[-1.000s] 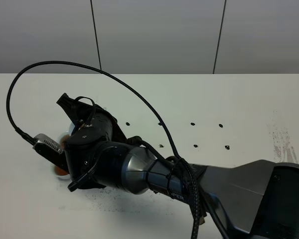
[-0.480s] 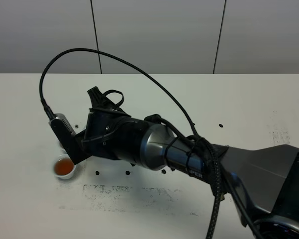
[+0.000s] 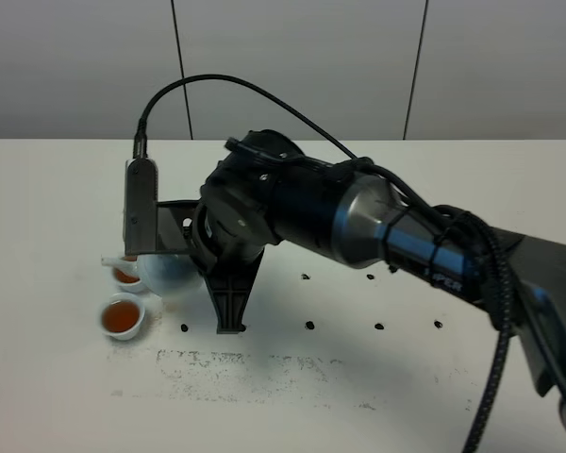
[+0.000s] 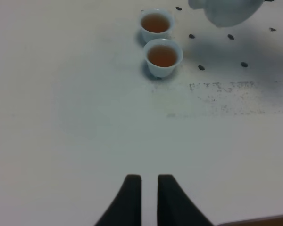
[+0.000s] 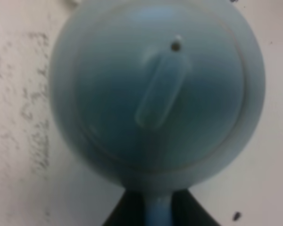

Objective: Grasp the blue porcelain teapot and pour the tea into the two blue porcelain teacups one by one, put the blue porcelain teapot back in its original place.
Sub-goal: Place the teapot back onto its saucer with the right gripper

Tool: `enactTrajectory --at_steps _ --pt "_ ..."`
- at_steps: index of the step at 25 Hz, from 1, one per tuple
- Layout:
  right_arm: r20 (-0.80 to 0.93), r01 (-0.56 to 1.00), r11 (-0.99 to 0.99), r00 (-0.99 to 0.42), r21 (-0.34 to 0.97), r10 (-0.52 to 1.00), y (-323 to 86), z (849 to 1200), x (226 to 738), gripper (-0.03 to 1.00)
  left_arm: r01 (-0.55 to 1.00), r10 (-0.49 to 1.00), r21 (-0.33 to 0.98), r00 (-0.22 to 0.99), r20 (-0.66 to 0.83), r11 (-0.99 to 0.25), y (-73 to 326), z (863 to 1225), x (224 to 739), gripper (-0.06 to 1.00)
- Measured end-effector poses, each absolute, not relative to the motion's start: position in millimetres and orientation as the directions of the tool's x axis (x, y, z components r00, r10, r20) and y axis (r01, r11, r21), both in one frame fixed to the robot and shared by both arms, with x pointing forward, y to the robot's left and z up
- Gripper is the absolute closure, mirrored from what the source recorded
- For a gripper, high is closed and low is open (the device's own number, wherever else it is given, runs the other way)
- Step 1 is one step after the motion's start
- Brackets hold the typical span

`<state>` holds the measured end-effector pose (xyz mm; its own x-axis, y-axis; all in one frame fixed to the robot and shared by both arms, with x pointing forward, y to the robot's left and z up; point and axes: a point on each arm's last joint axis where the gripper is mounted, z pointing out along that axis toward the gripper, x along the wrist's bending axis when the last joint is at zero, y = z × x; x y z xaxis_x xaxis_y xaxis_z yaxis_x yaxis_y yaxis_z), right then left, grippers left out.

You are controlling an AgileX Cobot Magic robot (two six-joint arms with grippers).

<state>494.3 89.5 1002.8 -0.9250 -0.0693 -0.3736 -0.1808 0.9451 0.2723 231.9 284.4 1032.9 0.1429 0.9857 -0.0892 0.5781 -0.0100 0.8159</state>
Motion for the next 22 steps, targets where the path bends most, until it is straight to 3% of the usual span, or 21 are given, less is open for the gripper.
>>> enactTrajectory --at_steps 6,10,22 --pt "-0.177 0.146 0.861 -0.949 0.487 0.261 70 1000 493 0.93 0.578 0.986 0.816 0.143 -0.089 -0.010 284 1033 232 0.83" --pt "-0.043 0.360 0.785 -0.897 0.504 0.439 66 988 492 0.93 0.578 0.986 0.816 0.143 -0.089 -0.010 284 1033 232 0.83" --pt "0.039 0.457 0.782 -0.872 0.425 0.488 72 940 484 0.93 0.578 0.986 0.816 0.143 -0.089 -0.010 284 1033 232 0.83"
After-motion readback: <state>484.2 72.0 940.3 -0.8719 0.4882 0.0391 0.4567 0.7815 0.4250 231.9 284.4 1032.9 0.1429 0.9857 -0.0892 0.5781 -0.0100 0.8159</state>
